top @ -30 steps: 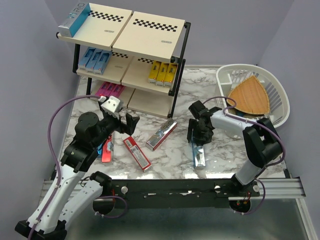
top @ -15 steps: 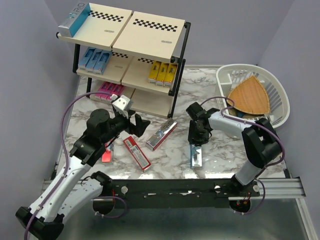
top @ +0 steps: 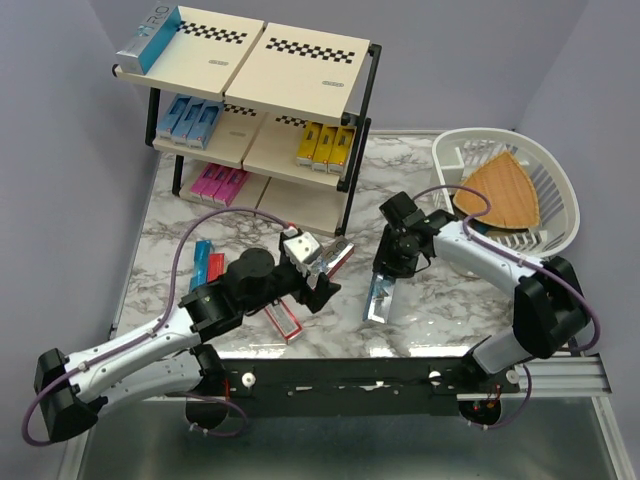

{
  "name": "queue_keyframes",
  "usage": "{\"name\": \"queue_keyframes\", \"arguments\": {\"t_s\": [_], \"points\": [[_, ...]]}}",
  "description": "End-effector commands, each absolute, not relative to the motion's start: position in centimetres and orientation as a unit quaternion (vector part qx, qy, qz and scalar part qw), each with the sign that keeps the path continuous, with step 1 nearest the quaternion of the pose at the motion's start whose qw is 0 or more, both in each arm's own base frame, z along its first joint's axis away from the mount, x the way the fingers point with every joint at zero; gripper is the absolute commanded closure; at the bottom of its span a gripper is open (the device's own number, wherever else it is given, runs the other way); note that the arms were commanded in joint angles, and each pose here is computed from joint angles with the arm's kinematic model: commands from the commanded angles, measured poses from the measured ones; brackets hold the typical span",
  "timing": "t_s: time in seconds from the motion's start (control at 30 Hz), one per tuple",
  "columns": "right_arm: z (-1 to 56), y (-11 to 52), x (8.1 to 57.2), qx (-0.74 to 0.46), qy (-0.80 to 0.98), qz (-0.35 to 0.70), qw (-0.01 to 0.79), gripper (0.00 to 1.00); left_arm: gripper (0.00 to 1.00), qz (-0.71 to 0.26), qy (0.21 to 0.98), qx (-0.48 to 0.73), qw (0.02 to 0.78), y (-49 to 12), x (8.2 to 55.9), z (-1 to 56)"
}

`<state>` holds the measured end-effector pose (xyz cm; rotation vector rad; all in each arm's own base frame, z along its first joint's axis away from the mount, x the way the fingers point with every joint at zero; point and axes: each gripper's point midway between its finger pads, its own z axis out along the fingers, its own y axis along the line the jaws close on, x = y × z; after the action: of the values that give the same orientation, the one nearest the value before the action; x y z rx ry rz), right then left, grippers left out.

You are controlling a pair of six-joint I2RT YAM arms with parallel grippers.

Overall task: Place and organize the toothpastes onto the shelf
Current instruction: Pick up the toothpaste from the center of the board, then place the toothpaste on the shelf.

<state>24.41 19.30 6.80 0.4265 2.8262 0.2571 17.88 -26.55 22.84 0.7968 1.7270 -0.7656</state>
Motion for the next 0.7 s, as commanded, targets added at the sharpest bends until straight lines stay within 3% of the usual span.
{"name": "queue_keyframes", "arguments": {"t_s": [0.0,0.3,0.67], "points": [[10.9,21.1,25.0,0.187,0.959,0.15,0.152,0.68,0.01,-0.288,0.698,0.343,0.559,-27.6,17.4,22.2],[16.0,23.1,25.6,0.218,0.932,0.233,0.172,0.68,0.01,-0.23,0.652,0.397,0.604,-29.8,14.8,20.0],[16.9,24.0,25.5,0.237,0.92,0.266,0.164,0.67,0.01,-0.15,0.629,0.4,0.649,-31.6,14.6,19.7]]}}
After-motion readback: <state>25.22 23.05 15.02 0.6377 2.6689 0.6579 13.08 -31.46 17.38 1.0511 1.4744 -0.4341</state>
